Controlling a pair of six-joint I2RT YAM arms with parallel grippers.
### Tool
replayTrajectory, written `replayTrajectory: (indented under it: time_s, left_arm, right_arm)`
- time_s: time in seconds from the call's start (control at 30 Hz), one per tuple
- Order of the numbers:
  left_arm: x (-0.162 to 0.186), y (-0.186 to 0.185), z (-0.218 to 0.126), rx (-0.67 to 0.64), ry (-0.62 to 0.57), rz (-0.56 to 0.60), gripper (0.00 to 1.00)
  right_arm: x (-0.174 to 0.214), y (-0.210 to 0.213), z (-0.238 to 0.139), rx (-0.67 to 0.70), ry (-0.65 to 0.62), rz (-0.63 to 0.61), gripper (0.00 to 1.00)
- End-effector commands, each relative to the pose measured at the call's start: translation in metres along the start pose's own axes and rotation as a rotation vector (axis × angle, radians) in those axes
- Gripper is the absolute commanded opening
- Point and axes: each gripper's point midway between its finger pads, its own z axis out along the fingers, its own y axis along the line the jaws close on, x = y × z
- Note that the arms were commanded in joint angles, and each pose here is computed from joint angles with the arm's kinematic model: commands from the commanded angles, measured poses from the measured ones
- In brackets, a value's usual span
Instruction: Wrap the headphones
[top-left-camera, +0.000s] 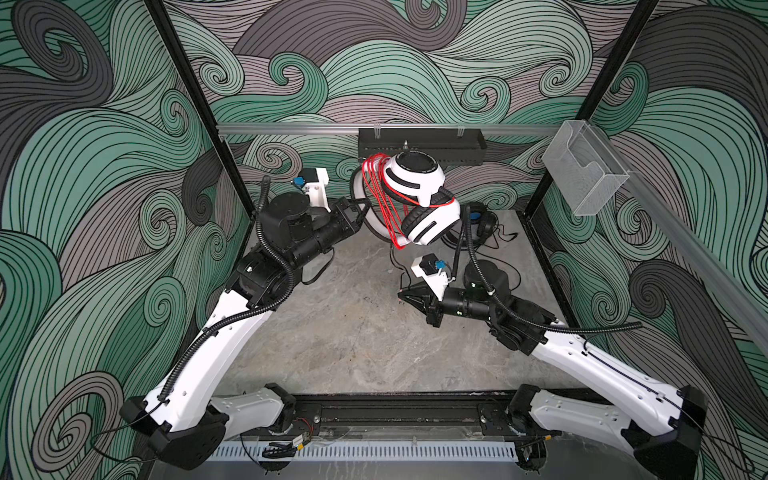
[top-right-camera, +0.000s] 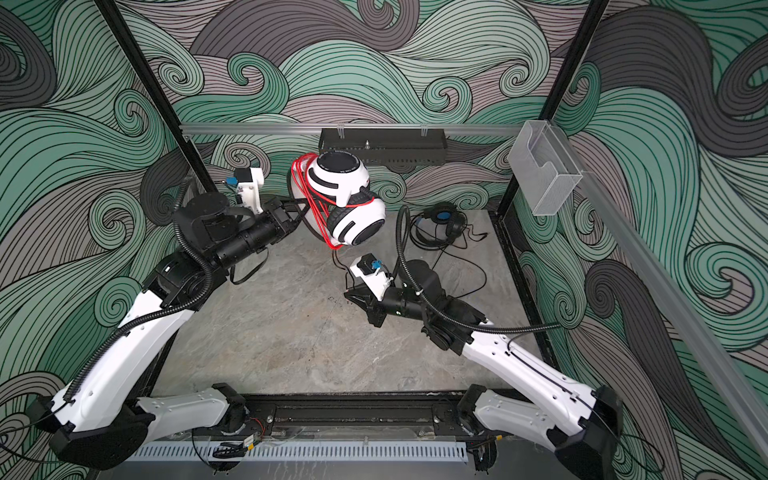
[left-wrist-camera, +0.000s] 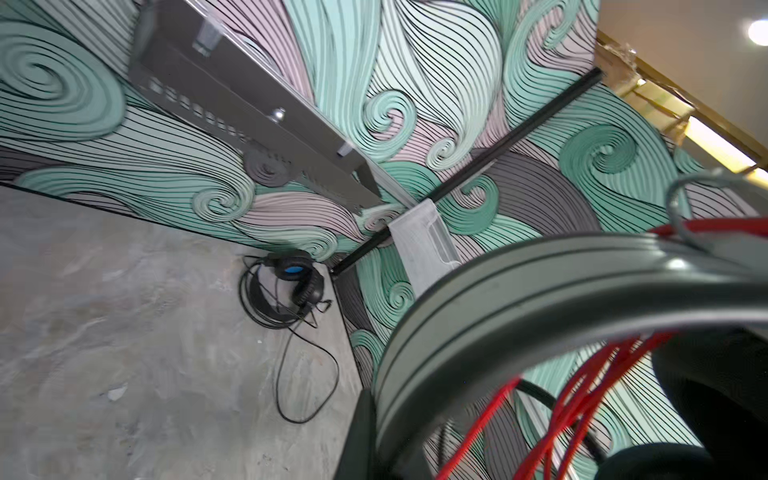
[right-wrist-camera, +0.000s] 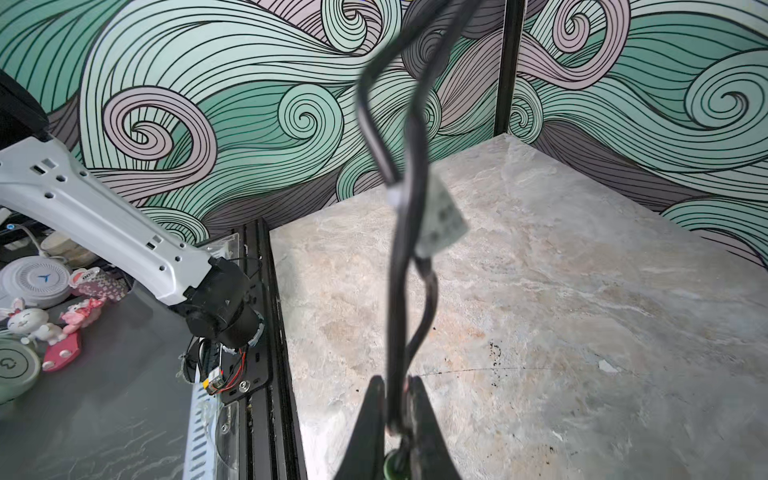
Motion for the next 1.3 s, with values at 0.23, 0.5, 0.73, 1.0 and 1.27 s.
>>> replayTrajectory:
  time_s: [0.23, 0.5, 0.73, 1.0, 1.27]
  left_arm:
    - [-0.021, 0.075, -0.011, -0.395, -0.179, 0.086, 0.0]
    - [0.004, 0.124, -0.011, -0.658, -0.089, 0.329, 0.0]
    - [0.036, 0.152, -0.001, -0.763, 0.112, 0.64, 0.0]
    - [0.08, 0.167, -0.006, -0.741, 0.31, 0.757, 0.0]
    - [0.098, 0.168, -0.016, -0.694, 0.372, 0.682, 0.0]
  right_arm:
    - [0.043, -0.002, -0.018, 0.149, 0.249, -0.069, 0.0]
    - [0.032, 0.026, -0.024, 0.113, 0.31, -0.164, 0.0]
    - [0.008, 0.024, -0.028, 0.154, 0.396, -0.306, 0.0]
    - [-0.011, 0.015, -0.018, 0.185, 0.469, -0.424, 0.0]
    - [-0.014, 0.02, -0.019, 0.171, 0.391, -0.394, 0.0]
